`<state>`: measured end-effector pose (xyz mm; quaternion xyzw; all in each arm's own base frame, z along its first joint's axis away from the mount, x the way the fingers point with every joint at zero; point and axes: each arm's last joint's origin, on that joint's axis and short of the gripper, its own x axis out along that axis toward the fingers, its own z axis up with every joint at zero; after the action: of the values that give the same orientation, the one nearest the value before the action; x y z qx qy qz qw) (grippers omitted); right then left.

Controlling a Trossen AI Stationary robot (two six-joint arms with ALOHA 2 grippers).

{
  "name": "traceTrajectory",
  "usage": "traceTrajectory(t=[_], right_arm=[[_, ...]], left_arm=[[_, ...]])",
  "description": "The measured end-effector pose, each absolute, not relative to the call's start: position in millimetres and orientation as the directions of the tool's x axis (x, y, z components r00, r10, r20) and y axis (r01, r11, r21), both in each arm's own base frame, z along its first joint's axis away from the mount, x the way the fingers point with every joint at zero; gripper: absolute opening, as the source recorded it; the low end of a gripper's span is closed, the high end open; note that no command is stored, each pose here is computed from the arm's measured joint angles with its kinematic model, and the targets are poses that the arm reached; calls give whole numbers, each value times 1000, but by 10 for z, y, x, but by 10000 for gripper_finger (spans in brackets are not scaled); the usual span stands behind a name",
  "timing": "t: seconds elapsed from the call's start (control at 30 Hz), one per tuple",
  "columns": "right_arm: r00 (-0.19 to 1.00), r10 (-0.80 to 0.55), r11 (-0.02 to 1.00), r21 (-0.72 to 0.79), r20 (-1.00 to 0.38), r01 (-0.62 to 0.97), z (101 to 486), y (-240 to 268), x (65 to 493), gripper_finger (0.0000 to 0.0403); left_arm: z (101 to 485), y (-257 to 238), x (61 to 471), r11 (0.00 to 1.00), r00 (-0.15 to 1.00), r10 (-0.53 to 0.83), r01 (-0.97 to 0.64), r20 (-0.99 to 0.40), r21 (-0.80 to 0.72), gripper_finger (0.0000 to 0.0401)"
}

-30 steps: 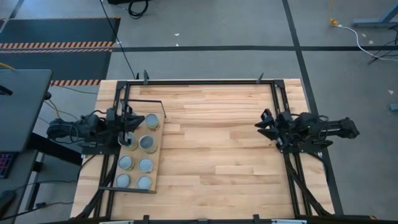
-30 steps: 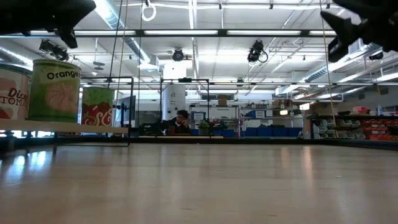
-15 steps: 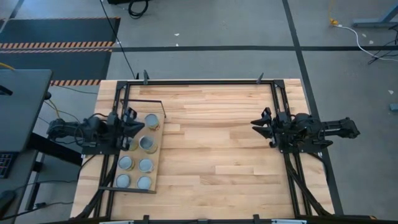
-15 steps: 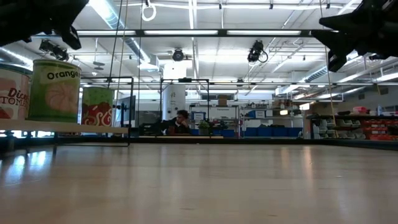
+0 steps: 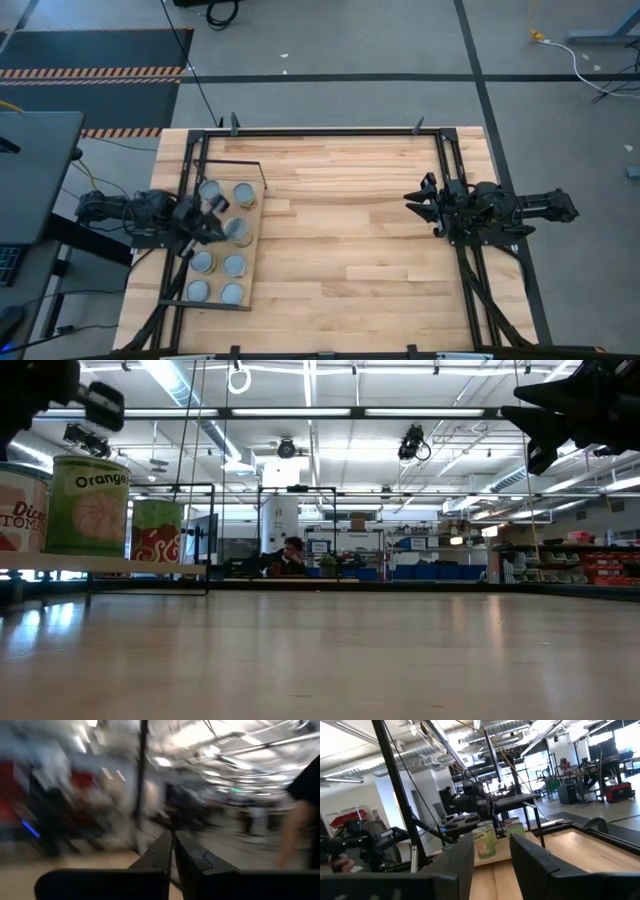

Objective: Pick and place cans onto a shelf
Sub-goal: Return to Home Position

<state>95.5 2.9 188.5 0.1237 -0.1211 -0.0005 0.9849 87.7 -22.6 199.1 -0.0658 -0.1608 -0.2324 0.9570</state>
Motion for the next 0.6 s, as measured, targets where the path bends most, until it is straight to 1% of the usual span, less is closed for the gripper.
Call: traceTrajectory(t=[0.1, 0.17, 0.23, 0.3, 0.6], right_arm=[[971, -31, 969, 244, 238, -29, 1885, 30, 955, 133], [971, -31, 969, 244, 238, -29, 1885, 30, 955, 133], [971, -31, 969, 244, 238, -29, 1885, 30, 955, 133], [971, -31, 969, 244, 238, -29, 1885, 30, 955, 133], [971, -30, 969, 244, 238, -30, 1885, 30, 955, 133]], left_arm=[[1912, -255, 890, 781, 819, -515, 570, 252, -255, 27], [1872, -261, 898, 736, 820, -531, 571, 212, -363, 27], [1865, -261, 899, 708, 822, -531, 564, 206, -424, 27], [1860, -261, 900, 694, 823, -531, 559, 201, -454, 27], [1859, -261, 901, 697, 824, -530, 558, 200, -451, 27]])
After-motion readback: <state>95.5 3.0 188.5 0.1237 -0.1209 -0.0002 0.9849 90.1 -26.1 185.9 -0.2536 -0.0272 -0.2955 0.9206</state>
